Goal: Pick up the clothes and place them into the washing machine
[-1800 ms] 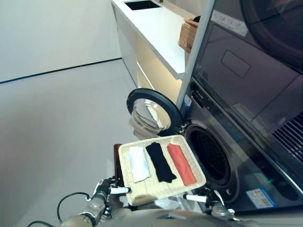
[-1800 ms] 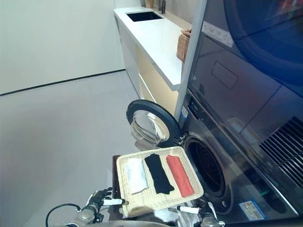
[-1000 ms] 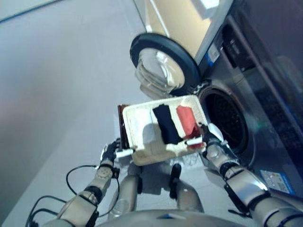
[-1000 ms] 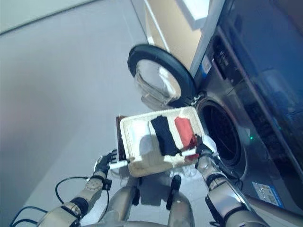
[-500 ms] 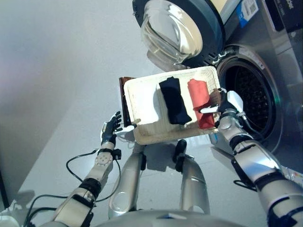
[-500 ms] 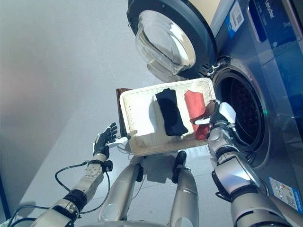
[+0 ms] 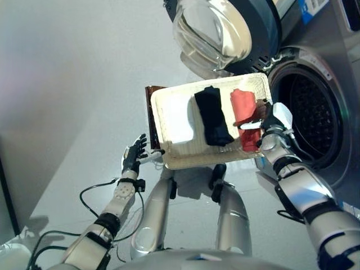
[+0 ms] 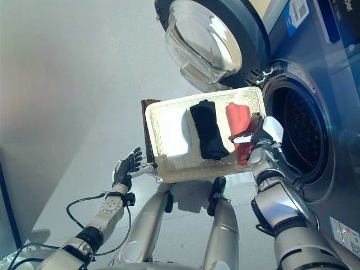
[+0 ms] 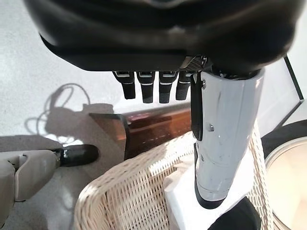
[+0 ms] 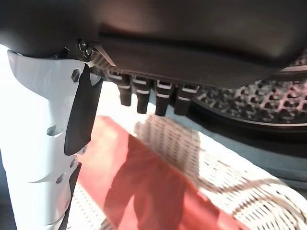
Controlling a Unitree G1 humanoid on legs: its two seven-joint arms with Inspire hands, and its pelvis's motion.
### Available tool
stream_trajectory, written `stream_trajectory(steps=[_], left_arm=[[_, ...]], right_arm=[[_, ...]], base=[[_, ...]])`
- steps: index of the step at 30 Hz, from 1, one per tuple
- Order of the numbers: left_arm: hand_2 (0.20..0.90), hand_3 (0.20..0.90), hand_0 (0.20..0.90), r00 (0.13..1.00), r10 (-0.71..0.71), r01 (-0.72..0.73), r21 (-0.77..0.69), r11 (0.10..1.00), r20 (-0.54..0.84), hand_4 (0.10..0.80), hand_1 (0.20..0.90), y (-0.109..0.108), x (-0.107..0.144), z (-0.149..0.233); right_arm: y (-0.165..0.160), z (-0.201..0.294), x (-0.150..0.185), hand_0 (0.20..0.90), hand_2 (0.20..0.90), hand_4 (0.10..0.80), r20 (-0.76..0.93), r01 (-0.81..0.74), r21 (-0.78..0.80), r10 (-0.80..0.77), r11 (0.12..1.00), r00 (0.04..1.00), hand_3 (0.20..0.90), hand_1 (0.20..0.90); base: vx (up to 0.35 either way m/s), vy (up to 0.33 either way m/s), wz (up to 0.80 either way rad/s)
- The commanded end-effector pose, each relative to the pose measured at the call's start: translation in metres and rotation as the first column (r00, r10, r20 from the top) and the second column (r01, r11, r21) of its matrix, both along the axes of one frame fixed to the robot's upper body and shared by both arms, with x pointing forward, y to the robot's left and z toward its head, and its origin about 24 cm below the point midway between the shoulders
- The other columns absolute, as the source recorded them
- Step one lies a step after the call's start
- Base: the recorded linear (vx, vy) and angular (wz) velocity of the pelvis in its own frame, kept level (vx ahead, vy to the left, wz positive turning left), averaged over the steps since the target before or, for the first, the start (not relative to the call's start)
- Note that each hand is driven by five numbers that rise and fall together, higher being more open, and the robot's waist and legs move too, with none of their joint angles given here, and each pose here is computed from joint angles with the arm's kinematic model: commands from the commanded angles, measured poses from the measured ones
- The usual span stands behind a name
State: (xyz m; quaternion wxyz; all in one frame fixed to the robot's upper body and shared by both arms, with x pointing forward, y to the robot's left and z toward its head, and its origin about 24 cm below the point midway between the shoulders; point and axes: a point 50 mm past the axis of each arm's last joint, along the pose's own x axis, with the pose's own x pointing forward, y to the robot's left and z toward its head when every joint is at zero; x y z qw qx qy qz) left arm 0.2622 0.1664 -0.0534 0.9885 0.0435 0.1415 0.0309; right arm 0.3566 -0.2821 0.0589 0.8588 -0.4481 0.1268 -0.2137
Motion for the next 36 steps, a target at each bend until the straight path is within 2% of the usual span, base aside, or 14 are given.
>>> stream_trajectory(steps=[1, 4, 13, 36], left_arm=[[0.900, 0.900, 0.900, 0.992, 0.006, -0.005, -0.007, 1.000, 0.125, 0.800, 0.900, 0.002, 0.007, 0.018], [0.900, 0.900, 0.900, 0.991, -0.005, 0.008, -0.023, 1.000, 0.137, 0.800, 0.900, -0.001, 0.005, 0.020], [0.900, 0.900, 0.900, 0.992, -0.014, 0.015, -0.005, 1.000, 0.122, 0.800, 0.900, 0.000, 0.002, 0.017], [0.900, 0.900, 0.900, 0.994, 0.011, -0.011, 0.003, 1.000, 0.111, 0.800, 0.900, 0.000, 0.001, 0.013]], right_arm=[[-0.019, 0.044, 0.010, 0.900, 0.900, 0.800, 0.188, 0.091, 0.035, -0.096, 0.995, 0.977, 0.900, 0.900], [-0.025, 0.049, 0.009, 0.900, 0.900, 0.800, 0.253, 0.143, 0.189, -0.189, 0.972, 0.949, 0.900, 0.900], [-0.024, 0.062, 0.014, 0.900, 0.900, 0.800, 0.329, 0.167, 0.377, -0.300, 0.911, 0.895, 0.900, 0.900], [0.002, 0.043, 0.017, 0.900, 0.900, 0.800, 0.305, 0.095, 0.364, -0.215, 0.926, 0.928, 0.900, 0.900]], base=[[0.011, 0.006, 0.06], [0.021, 0.011, 0.05], [0.010, 0.026, 0.00], [0.000, 0.001, 0.00]])
